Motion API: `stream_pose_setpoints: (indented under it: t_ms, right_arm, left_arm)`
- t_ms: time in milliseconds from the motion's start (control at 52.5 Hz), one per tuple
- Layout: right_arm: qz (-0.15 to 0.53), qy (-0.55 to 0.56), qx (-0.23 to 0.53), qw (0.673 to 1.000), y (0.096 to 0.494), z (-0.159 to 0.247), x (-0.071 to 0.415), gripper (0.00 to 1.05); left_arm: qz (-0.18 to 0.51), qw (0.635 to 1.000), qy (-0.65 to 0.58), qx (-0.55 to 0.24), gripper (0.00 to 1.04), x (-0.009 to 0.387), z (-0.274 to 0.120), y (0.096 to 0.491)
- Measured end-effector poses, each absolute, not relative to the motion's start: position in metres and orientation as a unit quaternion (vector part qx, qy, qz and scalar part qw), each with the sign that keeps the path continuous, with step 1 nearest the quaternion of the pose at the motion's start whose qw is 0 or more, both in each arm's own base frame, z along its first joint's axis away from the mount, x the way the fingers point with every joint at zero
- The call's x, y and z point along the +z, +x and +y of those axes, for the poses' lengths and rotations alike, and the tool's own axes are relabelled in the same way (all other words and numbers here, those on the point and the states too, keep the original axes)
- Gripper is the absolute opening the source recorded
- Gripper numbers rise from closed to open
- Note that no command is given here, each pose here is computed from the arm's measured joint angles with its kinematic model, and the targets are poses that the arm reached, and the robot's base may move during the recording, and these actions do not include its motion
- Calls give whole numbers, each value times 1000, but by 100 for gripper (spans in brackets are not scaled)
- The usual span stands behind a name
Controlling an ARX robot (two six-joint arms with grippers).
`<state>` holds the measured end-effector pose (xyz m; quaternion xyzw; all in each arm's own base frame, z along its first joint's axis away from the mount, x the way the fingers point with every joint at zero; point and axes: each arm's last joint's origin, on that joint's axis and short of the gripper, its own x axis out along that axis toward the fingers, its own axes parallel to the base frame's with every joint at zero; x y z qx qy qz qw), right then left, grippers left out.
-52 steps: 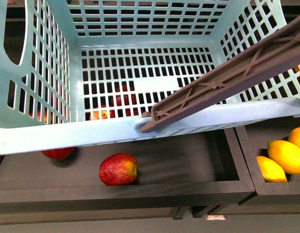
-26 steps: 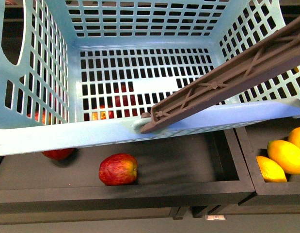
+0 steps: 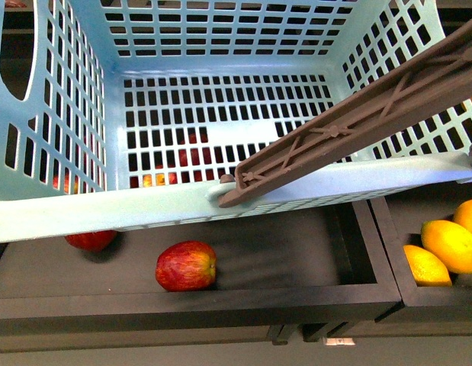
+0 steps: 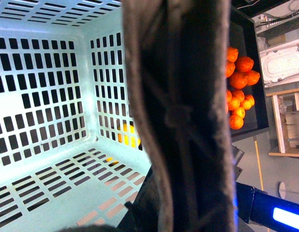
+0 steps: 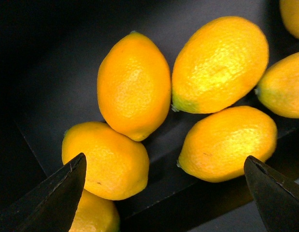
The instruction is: Pick lemon and mango into basket
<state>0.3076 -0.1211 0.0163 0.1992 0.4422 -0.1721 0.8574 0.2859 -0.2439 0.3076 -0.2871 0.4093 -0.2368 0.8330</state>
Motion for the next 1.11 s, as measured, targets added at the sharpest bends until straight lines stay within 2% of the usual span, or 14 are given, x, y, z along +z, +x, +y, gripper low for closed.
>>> stream_pose_setpoints:
  t_ms: [686, 1105]
  right_arm:
    - [471, 208, -167, 841, 367, -113, -23, 96]
    - [495, 185, -160, 834, 374, -115, -45, 96]
  left_arm:
    - [410, 833, -287, -237, 5, 308, -244, 286]
    - [410, 833, -287, -237, 5, 308, -244, 286]
